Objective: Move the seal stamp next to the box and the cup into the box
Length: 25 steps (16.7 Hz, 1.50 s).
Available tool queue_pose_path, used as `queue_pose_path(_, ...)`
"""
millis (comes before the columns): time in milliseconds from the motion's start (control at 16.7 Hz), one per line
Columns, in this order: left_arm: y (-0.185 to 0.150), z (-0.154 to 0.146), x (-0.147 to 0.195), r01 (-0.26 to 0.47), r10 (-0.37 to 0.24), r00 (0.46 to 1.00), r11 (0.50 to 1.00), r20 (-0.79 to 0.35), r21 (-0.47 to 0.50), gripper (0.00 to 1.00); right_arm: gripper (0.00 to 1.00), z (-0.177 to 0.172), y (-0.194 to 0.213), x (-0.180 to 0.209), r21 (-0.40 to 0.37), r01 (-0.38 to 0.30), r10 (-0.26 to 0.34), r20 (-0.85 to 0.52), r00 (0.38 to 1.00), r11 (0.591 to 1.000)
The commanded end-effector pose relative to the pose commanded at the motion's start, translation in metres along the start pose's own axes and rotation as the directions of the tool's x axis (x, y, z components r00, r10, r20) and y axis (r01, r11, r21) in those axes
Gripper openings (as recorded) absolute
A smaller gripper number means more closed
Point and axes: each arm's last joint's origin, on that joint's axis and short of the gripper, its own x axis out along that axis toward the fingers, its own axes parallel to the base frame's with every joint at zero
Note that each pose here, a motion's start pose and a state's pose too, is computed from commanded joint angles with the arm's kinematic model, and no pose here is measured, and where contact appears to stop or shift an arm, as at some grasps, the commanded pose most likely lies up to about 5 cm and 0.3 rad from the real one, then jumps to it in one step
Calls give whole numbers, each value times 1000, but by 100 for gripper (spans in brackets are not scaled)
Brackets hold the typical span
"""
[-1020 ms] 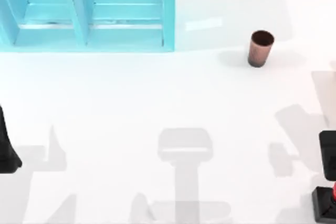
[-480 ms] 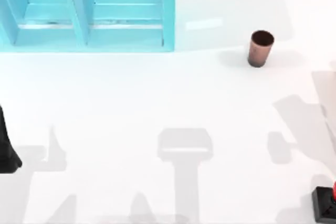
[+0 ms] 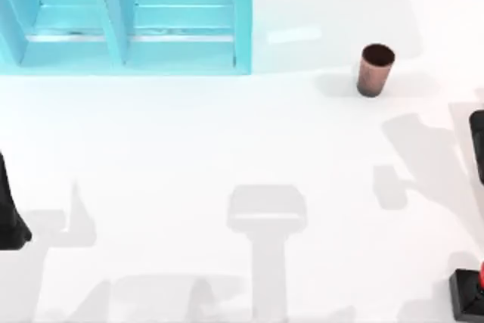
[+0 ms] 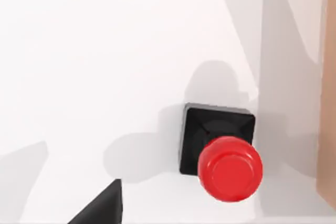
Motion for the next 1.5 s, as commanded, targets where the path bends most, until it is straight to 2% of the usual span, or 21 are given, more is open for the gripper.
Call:
queue_pose_path(180, 0, 0, 0, 0, 0, 1000, 1000, 0, 0, 100, 100, 54, 16, 2, 3, 9, -9, -27, 1000, 1000)
queue_pose_path(360, 0, 0, 0, 0, 0, 1000, 1000, 0, 0, 100, 100, 122, 34, 19, 7, 2, -2, -35, 999, 1000)
queue_pose_path(540, 0, 0, 0, 0, 0, 1000, 1000, 0, 0, 100, 100, 186, 46, 55, 9, -10, 10, -32, 999, 1000)
queue_pose_path(720, 0, 0, 0, 0, 0, 1000, 1000, 0, 0, 100, 100, 231, 50, 103, 8, -13, 14, -40, 999, 1000)
queue_pose_path(1020, 0, 0, 0, 0, 0, 1000, 1000, 0, 0, 100, 100, 261, 44, 159, 5, -9, 9, -56, 998, 1000)
queue_pose_path(1500, 0, 0, 0, 0, 0, 1000, 1000, 0, 0, 100, 100, 262, 45, 168, 2, -8, 8, -59, 998, 1000)
